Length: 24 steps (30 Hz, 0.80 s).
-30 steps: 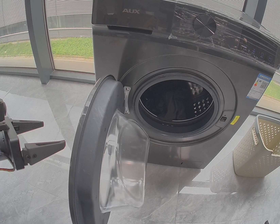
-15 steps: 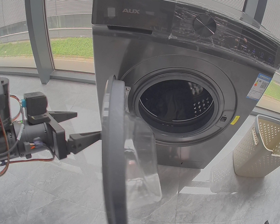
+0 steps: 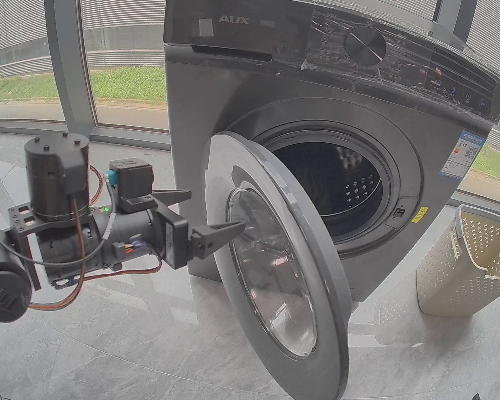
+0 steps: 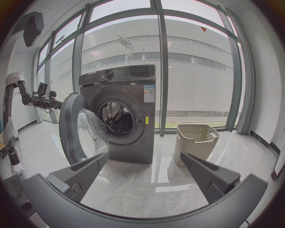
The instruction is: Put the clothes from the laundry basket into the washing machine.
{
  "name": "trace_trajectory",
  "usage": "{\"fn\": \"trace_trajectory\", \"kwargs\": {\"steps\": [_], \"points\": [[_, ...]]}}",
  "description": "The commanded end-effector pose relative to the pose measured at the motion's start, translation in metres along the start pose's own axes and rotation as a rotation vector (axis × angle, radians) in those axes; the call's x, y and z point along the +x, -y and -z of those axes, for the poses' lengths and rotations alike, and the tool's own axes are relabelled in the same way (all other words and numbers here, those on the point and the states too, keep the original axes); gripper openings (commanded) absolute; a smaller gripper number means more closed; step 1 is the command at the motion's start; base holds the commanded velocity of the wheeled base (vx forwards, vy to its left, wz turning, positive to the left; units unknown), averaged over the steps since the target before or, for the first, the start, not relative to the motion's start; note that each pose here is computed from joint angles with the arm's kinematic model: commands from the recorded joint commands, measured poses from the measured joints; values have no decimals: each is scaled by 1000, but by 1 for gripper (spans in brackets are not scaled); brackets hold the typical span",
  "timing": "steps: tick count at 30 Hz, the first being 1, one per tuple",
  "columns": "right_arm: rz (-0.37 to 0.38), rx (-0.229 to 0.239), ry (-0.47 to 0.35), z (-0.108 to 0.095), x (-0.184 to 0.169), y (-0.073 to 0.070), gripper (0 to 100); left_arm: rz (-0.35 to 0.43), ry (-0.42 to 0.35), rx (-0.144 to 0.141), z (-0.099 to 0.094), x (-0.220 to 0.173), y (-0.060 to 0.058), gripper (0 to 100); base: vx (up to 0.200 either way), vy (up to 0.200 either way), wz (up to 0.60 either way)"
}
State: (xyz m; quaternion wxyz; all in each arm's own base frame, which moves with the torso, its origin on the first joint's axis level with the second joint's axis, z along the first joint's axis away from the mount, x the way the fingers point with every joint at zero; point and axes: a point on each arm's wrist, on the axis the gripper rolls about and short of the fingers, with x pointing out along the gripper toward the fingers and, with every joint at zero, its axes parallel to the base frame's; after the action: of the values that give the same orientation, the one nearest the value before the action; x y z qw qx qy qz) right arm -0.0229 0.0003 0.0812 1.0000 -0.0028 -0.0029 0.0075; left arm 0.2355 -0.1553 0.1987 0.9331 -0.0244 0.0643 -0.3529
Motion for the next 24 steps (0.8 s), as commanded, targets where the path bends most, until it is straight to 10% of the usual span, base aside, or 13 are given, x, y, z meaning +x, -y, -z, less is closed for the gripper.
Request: {"fn": "trace_trajectory", "kwargs": {"steps": [1,9,16,24], "points": [[0,0,-7,5,1,0,100,-28,-2,-19,8,33,-8,100,0,0,0],[0,0,-7,5,1,0,100,-178,118,-103,-2,76,-19,100,0,0,0],[0,0,-7,5,1,0,100,-217,93,-108,3,70,-22,100,0,0,0],[0,0,-7,5,1,0,100,-180,45,-77,3,-38,8,100,0,0,0]]}}
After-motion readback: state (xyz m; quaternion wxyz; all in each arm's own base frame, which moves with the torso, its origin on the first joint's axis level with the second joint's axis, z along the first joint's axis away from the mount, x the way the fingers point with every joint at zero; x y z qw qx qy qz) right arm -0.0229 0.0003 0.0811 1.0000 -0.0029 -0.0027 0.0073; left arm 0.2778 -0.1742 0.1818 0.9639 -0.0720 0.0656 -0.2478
